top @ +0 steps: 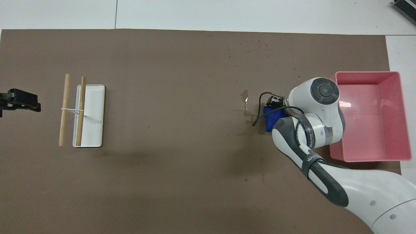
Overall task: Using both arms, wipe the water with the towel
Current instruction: 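Wipe the water puddle with the towel using the right gripper, then carry the towel with the right gripper over the pink bin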
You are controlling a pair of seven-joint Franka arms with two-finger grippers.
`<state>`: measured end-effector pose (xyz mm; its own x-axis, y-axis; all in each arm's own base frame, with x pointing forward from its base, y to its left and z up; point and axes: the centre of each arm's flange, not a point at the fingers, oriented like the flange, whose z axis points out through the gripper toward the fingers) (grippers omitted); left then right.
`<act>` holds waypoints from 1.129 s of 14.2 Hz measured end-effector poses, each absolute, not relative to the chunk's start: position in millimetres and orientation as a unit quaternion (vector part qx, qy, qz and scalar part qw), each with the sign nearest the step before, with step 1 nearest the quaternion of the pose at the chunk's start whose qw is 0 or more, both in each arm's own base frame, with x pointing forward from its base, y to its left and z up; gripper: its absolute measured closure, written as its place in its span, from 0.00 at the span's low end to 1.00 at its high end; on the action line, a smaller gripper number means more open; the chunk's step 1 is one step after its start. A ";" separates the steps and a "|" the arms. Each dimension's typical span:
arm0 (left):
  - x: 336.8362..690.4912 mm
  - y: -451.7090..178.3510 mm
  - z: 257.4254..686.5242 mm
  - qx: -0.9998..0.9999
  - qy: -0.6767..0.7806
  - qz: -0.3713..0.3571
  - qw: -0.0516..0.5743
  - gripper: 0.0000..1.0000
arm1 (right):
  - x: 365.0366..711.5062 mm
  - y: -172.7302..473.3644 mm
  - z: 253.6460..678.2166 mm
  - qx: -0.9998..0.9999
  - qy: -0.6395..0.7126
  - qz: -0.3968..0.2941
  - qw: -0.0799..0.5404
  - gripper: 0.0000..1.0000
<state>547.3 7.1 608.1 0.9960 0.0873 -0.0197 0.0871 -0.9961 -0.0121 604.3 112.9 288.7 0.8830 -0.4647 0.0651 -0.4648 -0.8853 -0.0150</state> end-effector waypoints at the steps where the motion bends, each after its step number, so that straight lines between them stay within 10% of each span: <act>1: 546.9 7.2 608.7 -0.999 -0.044 0.010 0.006 0.00 | 606.0 112.9 299.3 0.970 -0.240 0.039 -0.002 0.96; 8: 546.2 7.2 609.8 -0.999 -0.044 0.009 0.005 0.00 | 614.9 67.6 464.4 0.963 -0.265 0.046 0.009 1.00; 16: 545.8 7.3 609.8 -0.999 -0.046 0.009 0.005 0.00 | 604.5 -101.0 527.0 0.983 -0.179 0.022 0.029 1.00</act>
<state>545.8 7.3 609.8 0.9956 0.0915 -0.0179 0.0913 -0.9958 -0.0115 604.5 -101.0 527.0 0.9349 -0.3508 0.0534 -0.3533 -0.9343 0.0486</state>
